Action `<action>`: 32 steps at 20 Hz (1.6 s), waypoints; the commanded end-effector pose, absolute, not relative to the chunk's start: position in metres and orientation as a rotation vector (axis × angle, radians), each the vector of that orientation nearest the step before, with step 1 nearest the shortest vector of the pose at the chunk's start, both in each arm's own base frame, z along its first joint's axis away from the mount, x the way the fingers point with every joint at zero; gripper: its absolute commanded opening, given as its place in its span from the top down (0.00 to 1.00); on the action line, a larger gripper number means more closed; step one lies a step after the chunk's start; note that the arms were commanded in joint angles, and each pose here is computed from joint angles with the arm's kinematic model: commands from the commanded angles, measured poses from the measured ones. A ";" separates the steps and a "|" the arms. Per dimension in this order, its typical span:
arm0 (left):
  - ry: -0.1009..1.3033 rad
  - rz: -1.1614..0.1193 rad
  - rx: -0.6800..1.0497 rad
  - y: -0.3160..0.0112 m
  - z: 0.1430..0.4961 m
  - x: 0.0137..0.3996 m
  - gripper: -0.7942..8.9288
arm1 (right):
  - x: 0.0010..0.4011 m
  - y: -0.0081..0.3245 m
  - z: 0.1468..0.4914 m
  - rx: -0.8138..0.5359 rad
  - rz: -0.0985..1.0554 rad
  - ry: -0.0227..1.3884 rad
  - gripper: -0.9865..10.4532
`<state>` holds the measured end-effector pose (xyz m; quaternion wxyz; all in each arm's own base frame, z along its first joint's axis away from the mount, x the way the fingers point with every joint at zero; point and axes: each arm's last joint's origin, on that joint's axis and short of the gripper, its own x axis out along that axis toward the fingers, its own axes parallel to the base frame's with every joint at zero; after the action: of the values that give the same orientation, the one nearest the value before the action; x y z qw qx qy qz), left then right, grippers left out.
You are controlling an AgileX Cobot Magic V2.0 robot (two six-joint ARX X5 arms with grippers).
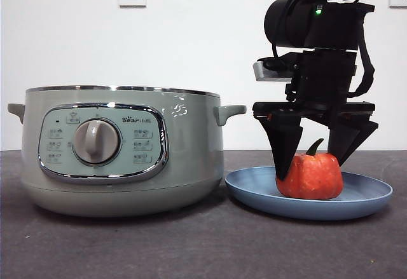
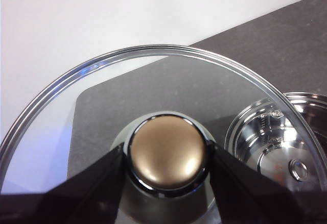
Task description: Take the pumpkin out from the steamer,put the pumpkin in the blue plate,close the lid
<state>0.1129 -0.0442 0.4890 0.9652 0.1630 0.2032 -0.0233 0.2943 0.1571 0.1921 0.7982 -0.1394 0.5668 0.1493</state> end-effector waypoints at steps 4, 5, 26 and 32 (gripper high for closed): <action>0.354 -0.038 0.311 -0.042 0.496 0.110 0.93 | 0.294 0.157 0.185 -0.294 0.309 1.243 0.47; 0.354 -0.038 0.311 -0.042 0.496 0.110 0.93 | 0.294 0.157 0.185 -0.294 0.309 1.243 0.47; 0.450 -0.369 0.222 -0.097 0.450 0.193 0.93 | 0.238 0.100 0.317 -0.139 0.279 0.827 0.47; 0.488 -0.403 0.158 -0.112 0.389 0.219 0.93 | 0.218 0.077 0.343 -0.102 0.238 0.723 0.47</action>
<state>0.2202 -0.1121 0.3768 0.9353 0.1004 0.2766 -0.1967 0.2173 0.0772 0.3454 0.9284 -0.0462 0.3499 0.1157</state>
